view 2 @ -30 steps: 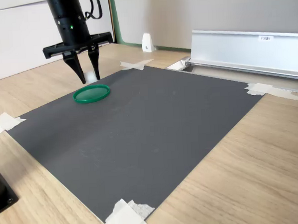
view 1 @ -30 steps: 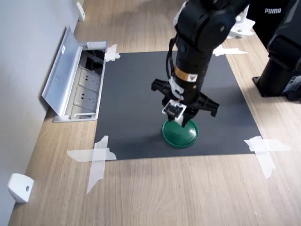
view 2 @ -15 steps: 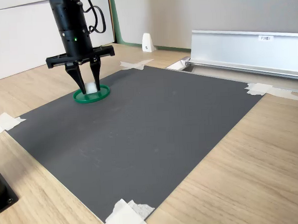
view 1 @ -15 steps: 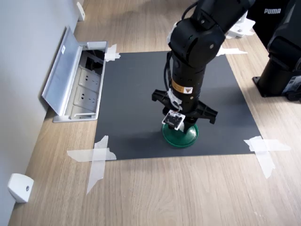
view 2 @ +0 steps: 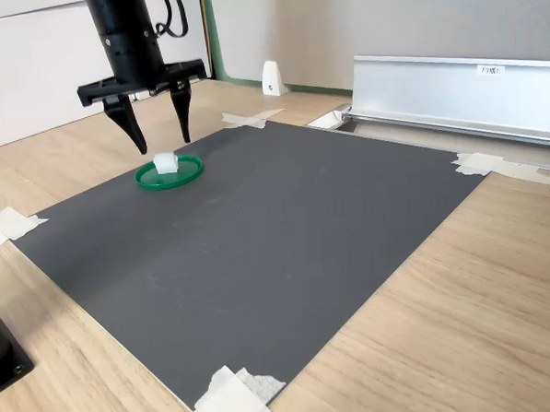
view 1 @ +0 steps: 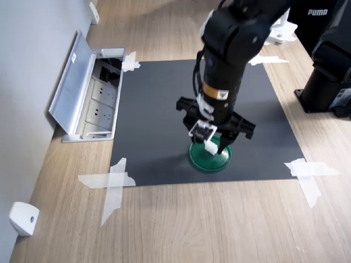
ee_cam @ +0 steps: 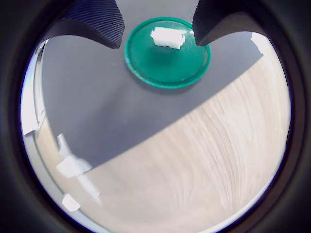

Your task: Grasp a white terminal and put it on the green lid.

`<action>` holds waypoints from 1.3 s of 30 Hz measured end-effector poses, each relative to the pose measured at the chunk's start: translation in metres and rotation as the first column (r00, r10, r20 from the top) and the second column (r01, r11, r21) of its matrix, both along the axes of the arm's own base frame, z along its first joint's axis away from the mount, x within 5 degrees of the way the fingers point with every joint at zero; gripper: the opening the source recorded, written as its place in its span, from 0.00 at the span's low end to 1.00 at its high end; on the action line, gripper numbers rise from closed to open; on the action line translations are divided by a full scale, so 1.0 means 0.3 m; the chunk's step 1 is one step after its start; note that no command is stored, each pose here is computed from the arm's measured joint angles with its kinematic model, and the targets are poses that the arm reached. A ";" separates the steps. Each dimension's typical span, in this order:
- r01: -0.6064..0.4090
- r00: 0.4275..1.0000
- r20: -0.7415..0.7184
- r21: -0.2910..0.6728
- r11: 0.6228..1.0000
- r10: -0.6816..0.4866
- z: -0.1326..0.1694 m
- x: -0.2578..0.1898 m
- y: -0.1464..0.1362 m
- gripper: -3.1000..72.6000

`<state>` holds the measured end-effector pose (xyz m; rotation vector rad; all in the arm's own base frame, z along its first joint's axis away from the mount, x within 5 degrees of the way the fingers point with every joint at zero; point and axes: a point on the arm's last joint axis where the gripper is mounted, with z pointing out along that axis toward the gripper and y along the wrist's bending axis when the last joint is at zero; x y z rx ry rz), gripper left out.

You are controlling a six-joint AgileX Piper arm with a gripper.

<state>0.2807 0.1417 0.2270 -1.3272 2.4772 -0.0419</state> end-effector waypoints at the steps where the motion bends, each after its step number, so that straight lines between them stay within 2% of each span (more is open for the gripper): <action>1: 0.000 1.000 0.019 0.010 1.000 0.000 0.023 -0.007 -0.004 0.84; 5: -0.004 0.992 0.126 0.065 0.998 -0.004 0.142 -0.051 -0.026 0.80; 8: -0.011 0.976 0.218 0.123 0.992 -0.017 0.237 -0.094 -0.046 0.71; 12: -0.011 0.952 0.300 0.215 0.976 -0.056 0.339 -0.157 -0.069 0.47; 16: 0.006 0.922 0.365 0.321 0.947 -0.129 0.433 -0.228 -0.100 0.15; 18: 0.010 0.893 0.412 0.385 0.923 -0.181 0.478 -0.267 -0.120 0.07; 21: 0.002 0.840 0.481 0.459 0.889 -0.250 0.505 -0.334 -0.160 0.04; 24: -0.001 0.784 0.525 0.534 0.845 -0.331 0.492 -0.391 -0.203 0.03; 28: 0.095 0.723 0.471 0.656 0.749 -0.505 0.429 -0.459 -0.285 0.03; 33: 0.274 0.606 0.344 0.756 0.594 -0.717 0.327 -0.550 -0.390 0.03; 36: 0.311 0.530 0.323 0.786 0.534 -0.784 0.285 -0.624 -0.430 0.03; 39: 0.306 0.467 0.335 0.807 0.505 -0.818 0.250 -0.684 -0.450 0.03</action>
